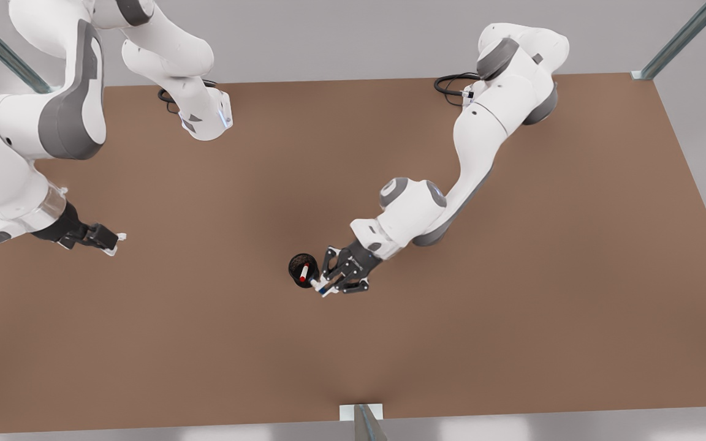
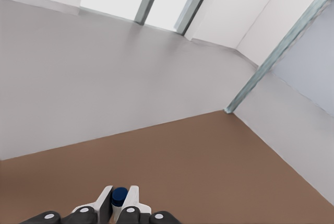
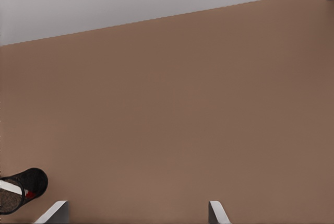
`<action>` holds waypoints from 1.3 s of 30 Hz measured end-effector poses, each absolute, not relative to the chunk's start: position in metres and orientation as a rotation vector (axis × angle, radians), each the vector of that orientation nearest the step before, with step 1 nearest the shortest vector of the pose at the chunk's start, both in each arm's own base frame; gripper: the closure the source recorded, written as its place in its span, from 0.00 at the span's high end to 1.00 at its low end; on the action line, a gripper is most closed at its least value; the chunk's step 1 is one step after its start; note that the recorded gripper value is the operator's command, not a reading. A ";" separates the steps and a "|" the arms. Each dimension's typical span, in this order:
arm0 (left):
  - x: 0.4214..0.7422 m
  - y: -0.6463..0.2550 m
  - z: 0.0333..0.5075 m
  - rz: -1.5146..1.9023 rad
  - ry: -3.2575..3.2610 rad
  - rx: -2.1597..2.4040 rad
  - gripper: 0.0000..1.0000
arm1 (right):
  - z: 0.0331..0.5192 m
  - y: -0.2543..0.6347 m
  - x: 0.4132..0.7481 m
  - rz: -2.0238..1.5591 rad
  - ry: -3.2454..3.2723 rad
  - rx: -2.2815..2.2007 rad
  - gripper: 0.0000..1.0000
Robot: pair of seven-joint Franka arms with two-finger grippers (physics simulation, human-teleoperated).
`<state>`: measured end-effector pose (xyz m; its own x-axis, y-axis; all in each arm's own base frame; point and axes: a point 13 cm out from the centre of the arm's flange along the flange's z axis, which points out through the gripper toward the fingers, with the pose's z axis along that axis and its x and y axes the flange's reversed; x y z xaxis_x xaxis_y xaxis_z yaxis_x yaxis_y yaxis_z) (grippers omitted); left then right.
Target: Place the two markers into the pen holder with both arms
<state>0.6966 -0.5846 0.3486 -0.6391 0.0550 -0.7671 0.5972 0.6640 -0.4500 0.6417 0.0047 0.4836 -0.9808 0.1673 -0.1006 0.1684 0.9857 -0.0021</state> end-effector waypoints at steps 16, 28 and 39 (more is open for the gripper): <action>0.670 -0.590 0.346 -0.941 2.016 0.510 0.21 | 0.464 0.031 0.634 -0.010 3.111 -0.004 1.00; 0.637 -0.612 0.279 -0.945 2.083 0.578 0.21 | 0.468 0.029 0.632 -0.009 3.109 -0.067 1.00; 0.617 -0.627 0.211 -0.935 2.088 0.616 1.00 | 0.468 0.029 0.632 -0.009 3.110 -0.099 1.00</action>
<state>0.6171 -0.6268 0.2108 -0.5999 0.1177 -0.7914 0.6686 0.6169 -0.4152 0.6322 0.0290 0.4676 -0.9975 -0.0635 -0.0300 -0.0633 0.9980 -0.0067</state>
